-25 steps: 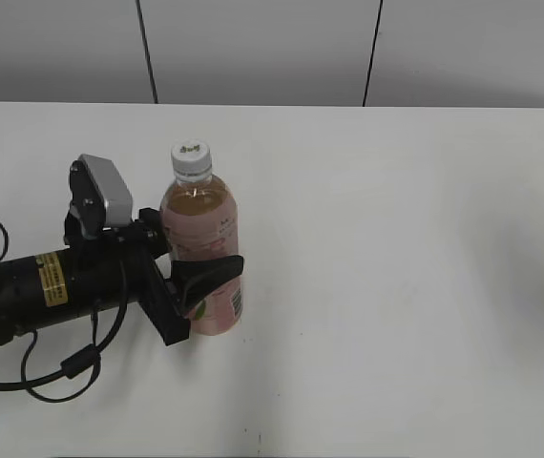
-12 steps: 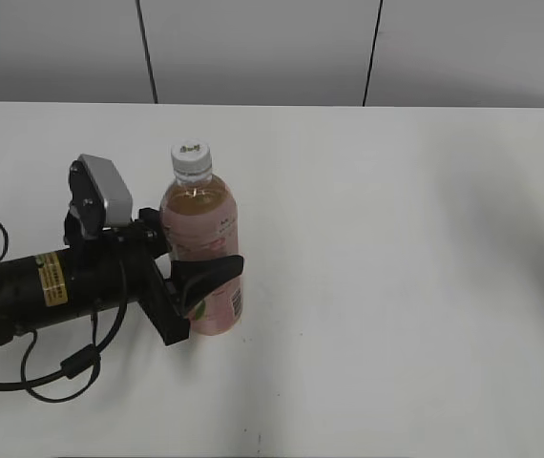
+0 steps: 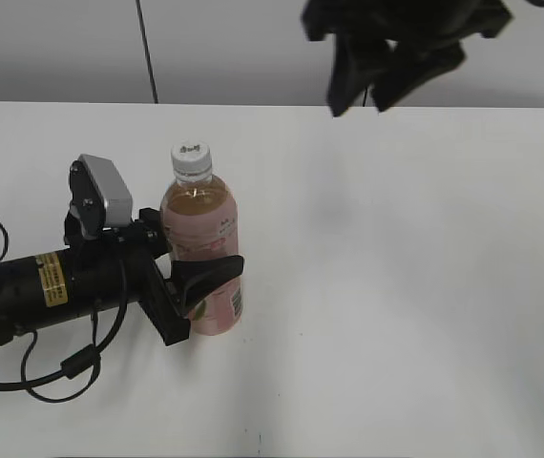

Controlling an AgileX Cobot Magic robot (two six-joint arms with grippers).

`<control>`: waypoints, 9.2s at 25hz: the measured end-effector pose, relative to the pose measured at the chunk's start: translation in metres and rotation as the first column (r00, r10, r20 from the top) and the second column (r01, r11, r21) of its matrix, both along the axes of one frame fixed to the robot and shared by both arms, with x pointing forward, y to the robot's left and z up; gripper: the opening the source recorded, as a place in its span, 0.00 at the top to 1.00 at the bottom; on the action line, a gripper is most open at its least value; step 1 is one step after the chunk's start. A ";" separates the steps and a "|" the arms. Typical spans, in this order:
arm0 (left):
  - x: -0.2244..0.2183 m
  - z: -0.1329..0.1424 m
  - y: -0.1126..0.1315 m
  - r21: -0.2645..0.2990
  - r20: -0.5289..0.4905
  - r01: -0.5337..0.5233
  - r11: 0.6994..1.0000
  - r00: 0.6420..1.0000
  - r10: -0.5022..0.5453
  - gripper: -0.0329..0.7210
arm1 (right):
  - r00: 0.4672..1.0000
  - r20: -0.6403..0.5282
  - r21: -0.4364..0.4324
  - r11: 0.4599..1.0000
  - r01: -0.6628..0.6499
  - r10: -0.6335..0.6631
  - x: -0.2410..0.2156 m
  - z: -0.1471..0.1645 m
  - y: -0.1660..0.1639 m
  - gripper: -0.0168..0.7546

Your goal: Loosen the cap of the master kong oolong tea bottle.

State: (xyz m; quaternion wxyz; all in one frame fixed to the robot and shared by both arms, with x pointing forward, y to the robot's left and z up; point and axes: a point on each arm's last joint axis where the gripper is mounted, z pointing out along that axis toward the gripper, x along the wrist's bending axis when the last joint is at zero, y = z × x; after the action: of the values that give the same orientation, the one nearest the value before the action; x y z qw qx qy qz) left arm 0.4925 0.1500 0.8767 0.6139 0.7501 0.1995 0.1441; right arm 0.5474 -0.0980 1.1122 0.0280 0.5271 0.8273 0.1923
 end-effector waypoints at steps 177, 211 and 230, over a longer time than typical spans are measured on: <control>0.001 -0.001 0.001 0.007 0.005 -0.017 1.000 1.000 0.016 0.59 | 0.990 -0.034 0.033 0.990 -0.137 0.138 -0.012 -0.033 0.129 0.31; 0.002 -0.001 0.001 0.005 -0.001 -0.026 1.000 1.000 0.026 0.60 | 0.116 0.133 -0.422 0.162 -0.892 0.984 -0.013 -0.031 0.130 0.63; 0.001 -0.001 0.001 0.008 0.002 -0.012 1.000 1.000 0.012 0.60 | 0.961 0.138 -0.176 0.961 -0.215 0.241 0.026 -0.013 0.059 0.63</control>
State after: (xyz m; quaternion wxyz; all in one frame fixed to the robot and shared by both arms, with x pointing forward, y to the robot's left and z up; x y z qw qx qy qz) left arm 0.4931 0.1511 0.8760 0.6101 0.7513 0.2027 0.1491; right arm 0.5733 -0.0393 1.0990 0.1131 0.4073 0.8904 0.1686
